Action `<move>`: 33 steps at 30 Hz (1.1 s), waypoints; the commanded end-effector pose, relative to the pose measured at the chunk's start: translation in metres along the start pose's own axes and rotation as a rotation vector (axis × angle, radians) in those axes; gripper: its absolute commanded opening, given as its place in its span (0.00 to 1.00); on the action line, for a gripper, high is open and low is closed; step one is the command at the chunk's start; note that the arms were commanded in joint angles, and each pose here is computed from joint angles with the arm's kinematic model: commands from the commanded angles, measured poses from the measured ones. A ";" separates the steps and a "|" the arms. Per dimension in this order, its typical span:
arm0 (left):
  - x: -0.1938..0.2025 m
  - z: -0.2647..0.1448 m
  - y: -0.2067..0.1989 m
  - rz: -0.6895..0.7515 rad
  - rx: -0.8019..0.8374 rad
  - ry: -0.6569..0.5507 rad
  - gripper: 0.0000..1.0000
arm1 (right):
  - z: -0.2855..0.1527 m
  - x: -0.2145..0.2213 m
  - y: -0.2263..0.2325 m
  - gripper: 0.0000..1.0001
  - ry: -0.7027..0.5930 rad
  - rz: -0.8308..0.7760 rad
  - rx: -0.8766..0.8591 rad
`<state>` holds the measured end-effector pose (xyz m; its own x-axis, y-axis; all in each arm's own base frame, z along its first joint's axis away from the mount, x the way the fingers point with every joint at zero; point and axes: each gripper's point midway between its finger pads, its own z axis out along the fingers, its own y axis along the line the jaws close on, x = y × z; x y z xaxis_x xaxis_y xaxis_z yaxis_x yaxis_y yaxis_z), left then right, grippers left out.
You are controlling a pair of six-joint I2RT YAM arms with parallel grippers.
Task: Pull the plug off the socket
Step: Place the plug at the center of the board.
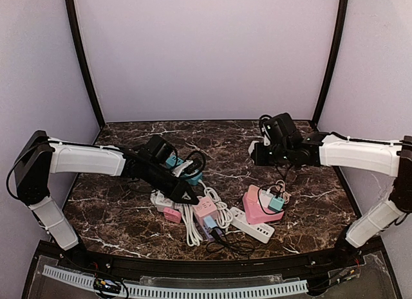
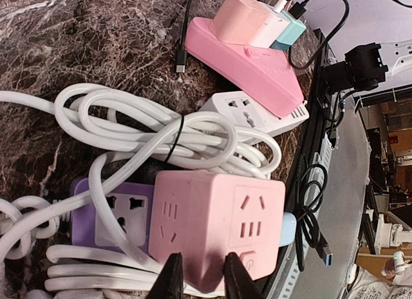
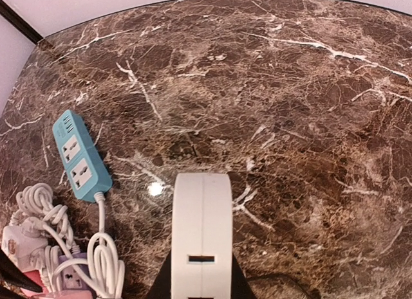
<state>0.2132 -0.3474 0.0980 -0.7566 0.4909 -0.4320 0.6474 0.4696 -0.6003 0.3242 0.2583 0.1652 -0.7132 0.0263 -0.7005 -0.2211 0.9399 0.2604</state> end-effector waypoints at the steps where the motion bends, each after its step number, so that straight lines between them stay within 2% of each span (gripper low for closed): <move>1: 0.024 0.002 0.028 -0.036 -0.130 0.059 0.21 | 0.021 -0.026 -0.011 0.00 -0.003 0.008 -0.079; 7: 0.019 -0.004 0.025 -0.017 -0.138 0.044 0.21 | 0.053 -0.049 -0.044 0.00 0.016 0.071 -0.121; 12: 0.016 -0.007 0.022 -0.002 -0.136 0.032 0.21 | 0.085 -0.052 -0.058 0.00 0.060 0.097 -0.154; 20: 0.015 -0.008 0.020 0.002 -0.129 0.029 0.21 | 0.121 -0.050 -0.084 0.00 0.089 0.152 -0.107; 33: 0.013 -0.012 0.019 0.012 -0.141 0.020 0.21 | 0.146 -0.036 -0.118 0.21 0.141 0.215 -0.072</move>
<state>0.2191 -0.3411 0.1004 -0.7363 0.4938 -0.4626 0.6758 0.5025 -0.5393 0.4617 0.1967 0.0602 -0.8441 0.1541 -0.5136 -0.0920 0.9020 0.4218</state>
